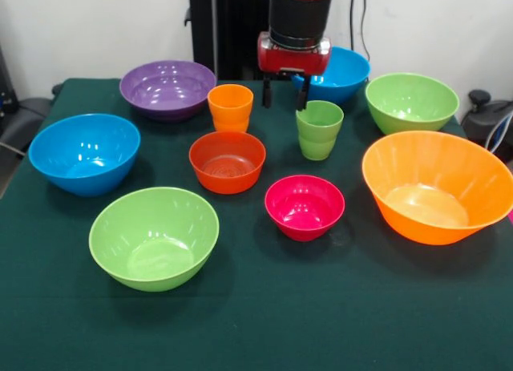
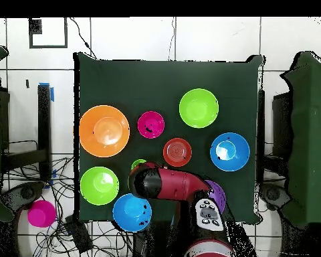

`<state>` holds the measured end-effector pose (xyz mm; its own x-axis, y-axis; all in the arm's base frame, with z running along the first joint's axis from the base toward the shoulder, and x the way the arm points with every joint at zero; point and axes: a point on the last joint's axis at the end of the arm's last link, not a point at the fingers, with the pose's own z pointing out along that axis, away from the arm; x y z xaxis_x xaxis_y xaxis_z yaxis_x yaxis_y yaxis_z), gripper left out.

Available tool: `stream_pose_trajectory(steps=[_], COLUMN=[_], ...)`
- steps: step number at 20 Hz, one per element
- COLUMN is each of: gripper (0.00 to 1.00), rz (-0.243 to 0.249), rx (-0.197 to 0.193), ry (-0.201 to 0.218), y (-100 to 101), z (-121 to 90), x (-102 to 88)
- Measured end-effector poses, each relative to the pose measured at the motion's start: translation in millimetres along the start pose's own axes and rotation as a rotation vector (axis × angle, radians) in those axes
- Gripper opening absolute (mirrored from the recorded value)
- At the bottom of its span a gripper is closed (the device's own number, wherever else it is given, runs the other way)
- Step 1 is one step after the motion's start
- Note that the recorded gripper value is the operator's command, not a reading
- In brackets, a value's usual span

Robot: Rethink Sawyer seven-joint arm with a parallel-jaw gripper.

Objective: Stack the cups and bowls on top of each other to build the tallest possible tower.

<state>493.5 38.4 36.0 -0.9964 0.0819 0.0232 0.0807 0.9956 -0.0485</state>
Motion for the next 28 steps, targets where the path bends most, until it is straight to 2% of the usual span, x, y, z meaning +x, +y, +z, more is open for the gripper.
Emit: stream_pose_trajectory(steps=[11,21,28], gripper=[1.0,1.0,1.0], rz=[-0.003,-0.038,-0.044], rx=[-0.005,-0.052,-0.063], ry=[-0.035,-0.001,0.04], y=[6,33,39], z=[-15,-9,6], x=[-9.2,5.7,18.0])
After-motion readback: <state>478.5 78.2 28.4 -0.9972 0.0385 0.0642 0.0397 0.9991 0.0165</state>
